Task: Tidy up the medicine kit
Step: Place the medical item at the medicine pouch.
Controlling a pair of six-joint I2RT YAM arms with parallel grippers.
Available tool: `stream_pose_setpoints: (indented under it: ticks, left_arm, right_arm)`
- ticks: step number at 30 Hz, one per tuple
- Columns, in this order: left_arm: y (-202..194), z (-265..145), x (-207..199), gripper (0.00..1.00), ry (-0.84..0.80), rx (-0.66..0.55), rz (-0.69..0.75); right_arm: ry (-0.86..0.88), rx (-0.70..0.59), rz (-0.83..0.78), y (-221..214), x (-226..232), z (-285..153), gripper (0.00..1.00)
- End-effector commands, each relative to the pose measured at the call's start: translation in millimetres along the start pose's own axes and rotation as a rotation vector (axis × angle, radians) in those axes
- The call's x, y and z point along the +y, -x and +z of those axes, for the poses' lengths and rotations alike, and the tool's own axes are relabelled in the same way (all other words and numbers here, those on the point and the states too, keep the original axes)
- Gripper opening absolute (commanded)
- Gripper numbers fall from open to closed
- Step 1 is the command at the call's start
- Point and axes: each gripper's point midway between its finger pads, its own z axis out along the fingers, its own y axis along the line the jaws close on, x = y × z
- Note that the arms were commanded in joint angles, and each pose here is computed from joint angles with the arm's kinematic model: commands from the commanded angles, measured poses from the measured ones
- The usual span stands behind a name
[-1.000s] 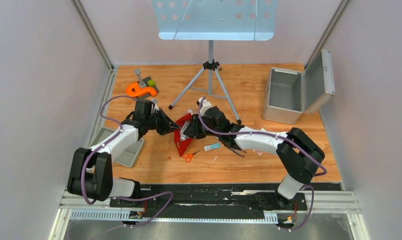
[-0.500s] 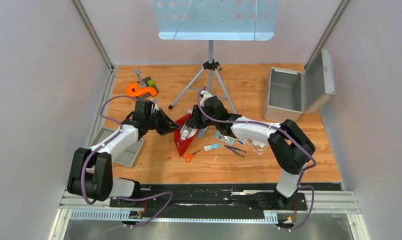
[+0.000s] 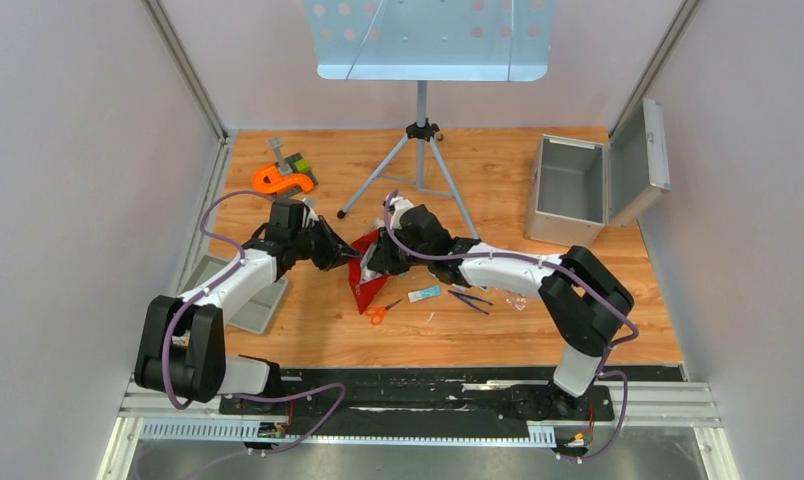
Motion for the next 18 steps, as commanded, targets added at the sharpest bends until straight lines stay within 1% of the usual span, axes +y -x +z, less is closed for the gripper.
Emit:
stream_pose_setpoints:
  ticks: [1,4,7,14,18]
  left_arm:
    - [8,-9,-20,0.0,-0.059,-0.025,0.055]
    - [8,-9,-22,0.0,-0.065,-0.021,0.068]
    - [9,-10,-27,0.0,-0.076,-0.015,0.08]
    - [10,-12,-33,0.0,-0.09,-0.01,0.126]
    - [9,-12,-34,0.0,-0.099,0.005,0.144]
  right_arm:
    - [0.043,0.034,-0.048,-3,14,9,0.11]
    - [0.046,0.01,-0.063,5,20,3,0.11]
    - [0.033,-0.051,-0.093,25,25,-12,0.12]
    - [-0.017,-0.205,-0.106,70,26,-54,0.33]
    - [-0.072,-0.236,-0.071,77,5,-64,0.33]
